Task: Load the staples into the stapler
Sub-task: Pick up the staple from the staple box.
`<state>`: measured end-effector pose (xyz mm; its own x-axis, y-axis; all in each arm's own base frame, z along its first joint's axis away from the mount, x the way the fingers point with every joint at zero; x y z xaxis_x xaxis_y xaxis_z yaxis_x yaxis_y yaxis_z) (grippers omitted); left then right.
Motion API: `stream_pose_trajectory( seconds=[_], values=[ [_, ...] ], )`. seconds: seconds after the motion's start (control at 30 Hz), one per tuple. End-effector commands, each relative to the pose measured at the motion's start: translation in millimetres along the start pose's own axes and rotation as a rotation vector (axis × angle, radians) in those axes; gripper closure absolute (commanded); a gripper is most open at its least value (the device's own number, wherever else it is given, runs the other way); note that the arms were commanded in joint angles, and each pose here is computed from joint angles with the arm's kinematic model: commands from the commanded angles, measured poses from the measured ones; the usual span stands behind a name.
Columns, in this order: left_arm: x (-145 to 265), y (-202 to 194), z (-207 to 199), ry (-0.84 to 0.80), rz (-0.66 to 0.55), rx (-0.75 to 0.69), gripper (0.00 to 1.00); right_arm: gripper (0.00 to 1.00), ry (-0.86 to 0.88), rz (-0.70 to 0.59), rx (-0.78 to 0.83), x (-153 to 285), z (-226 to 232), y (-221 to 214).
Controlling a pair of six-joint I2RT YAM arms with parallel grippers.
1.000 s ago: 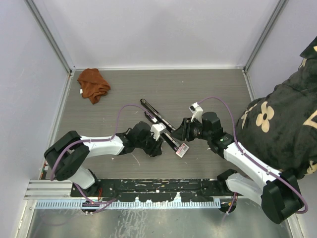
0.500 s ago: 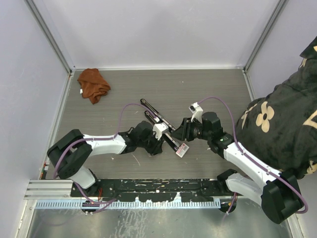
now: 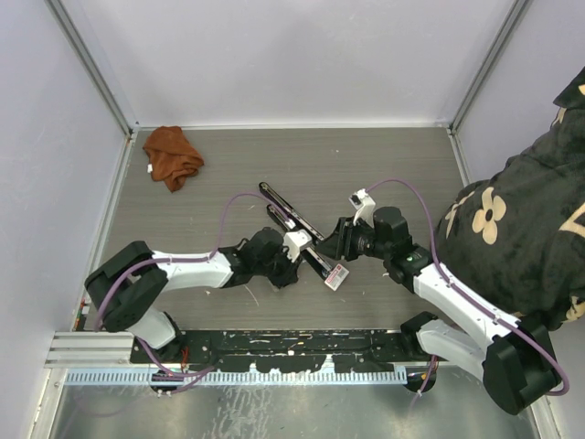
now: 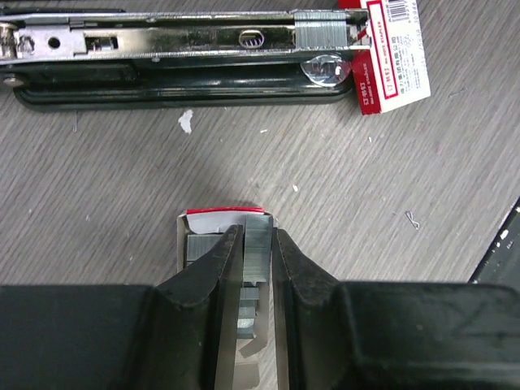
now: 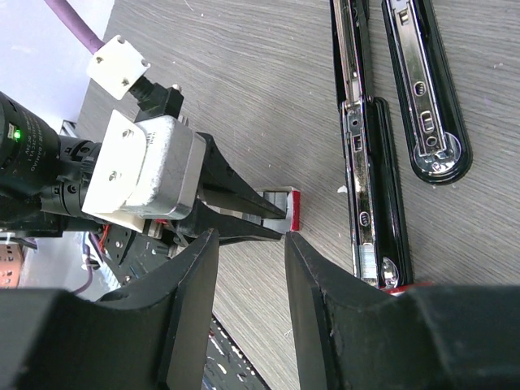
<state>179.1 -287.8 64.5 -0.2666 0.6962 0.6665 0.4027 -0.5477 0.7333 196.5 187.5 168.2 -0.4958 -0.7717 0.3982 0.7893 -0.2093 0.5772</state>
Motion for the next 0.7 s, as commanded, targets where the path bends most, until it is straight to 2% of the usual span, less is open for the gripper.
stream_pose_trajectory(
  seconds=[0.0,0.3,0.5,0.67],
  values=[
    [18.3,30.3,-2.5,0.025,-0.150,-0.005,0.80,0.56,0.060,-0.072,0.032,6.5,16.3,15.0],
    [55.1,60.0,-1.0,0.006,-0.322,0.099,0.83,0.55,0.130,-0.084,0.047,14.4,31.8,18.7],
    [96.6,84.5,-12.3,-0.147,-0.492,0.193,0.83,0.52,0.350,-0.050,0.069,17.8,54.6,11.3],
    [124.6,102.7,-29.9,-0.295,-0.570,0.247,0.84,0.47,0.499,-0.071,0.056,25.2,70.1,8.7]
  ],
)
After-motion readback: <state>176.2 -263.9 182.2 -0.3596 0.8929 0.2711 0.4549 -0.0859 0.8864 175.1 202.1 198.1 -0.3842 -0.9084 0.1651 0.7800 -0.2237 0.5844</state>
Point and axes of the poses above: each gripper's point midway between its finger pads, its own x axis back along the fingers, its own z axis along the line the jaws close on, y = z × x, the point moved 5 cm from there along x, back along the fingers, and after that the axes turned 7 degrees about -x, right-handed, at the moved point
